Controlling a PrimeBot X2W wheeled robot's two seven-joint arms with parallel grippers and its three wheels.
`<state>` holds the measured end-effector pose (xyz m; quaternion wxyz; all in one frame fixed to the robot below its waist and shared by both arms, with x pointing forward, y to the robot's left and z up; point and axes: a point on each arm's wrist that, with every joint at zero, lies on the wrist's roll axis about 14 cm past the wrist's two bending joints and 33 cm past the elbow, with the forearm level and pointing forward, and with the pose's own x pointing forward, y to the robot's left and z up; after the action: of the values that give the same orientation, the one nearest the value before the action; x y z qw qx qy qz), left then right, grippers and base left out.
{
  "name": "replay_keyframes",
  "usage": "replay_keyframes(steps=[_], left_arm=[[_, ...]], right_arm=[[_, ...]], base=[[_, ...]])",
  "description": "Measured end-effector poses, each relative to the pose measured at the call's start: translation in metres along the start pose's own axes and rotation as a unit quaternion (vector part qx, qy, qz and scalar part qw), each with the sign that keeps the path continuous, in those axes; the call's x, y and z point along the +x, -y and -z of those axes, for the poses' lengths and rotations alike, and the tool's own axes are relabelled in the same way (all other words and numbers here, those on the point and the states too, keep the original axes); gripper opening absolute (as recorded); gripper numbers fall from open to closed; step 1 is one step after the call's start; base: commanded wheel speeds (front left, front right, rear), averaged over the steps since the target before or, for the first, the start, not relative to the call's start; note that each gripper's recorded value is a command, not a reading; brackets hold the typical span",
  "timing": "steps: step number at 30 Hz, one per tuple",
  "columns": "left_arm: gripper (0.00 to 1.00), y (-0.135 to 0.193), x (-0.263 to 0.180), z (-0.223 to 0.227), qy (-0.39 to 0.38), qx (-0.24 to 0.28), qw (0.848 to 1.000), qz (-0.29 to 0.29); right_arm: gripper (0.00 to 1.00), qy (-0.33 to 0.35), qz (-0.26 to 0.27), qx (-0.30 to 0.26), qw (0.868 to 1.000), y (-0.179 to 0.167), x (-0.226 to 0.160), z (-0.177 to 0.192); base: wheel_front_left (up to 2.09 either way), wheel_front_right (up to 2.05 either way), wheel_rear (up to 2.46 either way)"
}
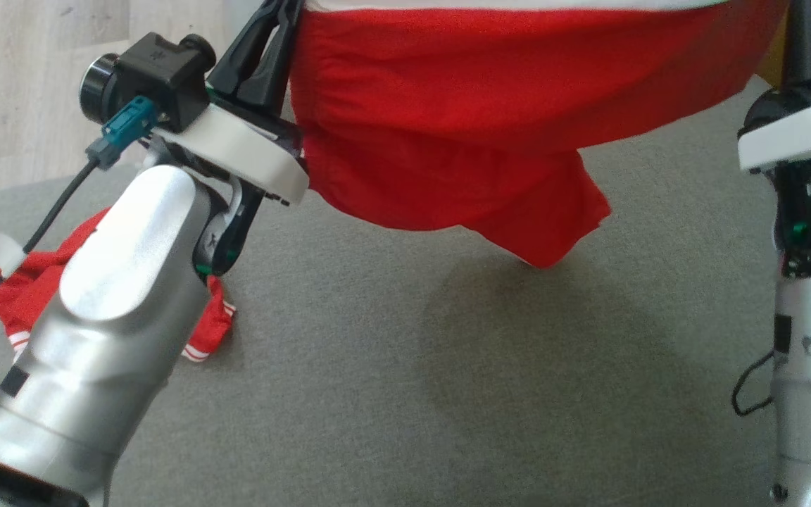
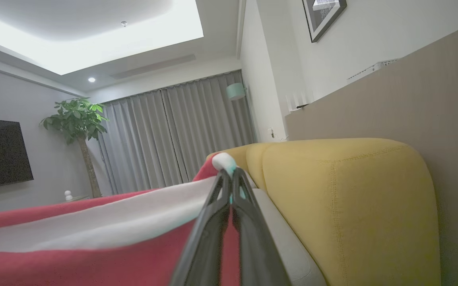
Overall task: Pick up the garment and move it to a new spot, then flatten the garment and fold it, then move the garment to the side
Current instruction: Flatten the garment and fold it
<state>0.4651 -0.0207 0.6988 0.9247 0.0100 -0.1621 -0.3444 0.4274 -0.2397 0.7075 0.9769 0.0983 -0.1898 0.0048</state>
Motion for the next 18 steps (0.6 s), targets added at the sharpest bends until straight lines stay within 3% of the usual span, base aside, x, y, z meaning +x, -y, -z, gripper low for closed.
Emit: replay_keyframes(steps=[6,14,16,18], left_arm=[[0.00,0.004,-0.009,0.006,-0.011,-0.025,1.000,0.002],[0.00,-0.010,-0.012,0.058,-0.094,-0.044,0.995,0.011],[0.00,-0.018,-0.008,0.075,-0.122,-0.002,0.992,0.026],[0.00,-0.034,0.004,0.087,-0.138,0.000,0.990,0.022]], right_arm=[[0.00,-0.033,-0.005,-0.005,0.999,-0.004,-0.012,0.021],[0.00,-0.102,0.000,-0.013,0.995,0.003,-0.004,0.066],[0.00,-0.118,-0.005,-0.022,0.993,0.003,0.010,0.078],[0.00,-0.136,-0.011,-0.051,0.989,0.006,0.028,0.089]], base=[[0.00,0.00,0.00],[0.00,0.00,0.00],[0.00,0.00,0.00],[0.00,0.00,0.00]])
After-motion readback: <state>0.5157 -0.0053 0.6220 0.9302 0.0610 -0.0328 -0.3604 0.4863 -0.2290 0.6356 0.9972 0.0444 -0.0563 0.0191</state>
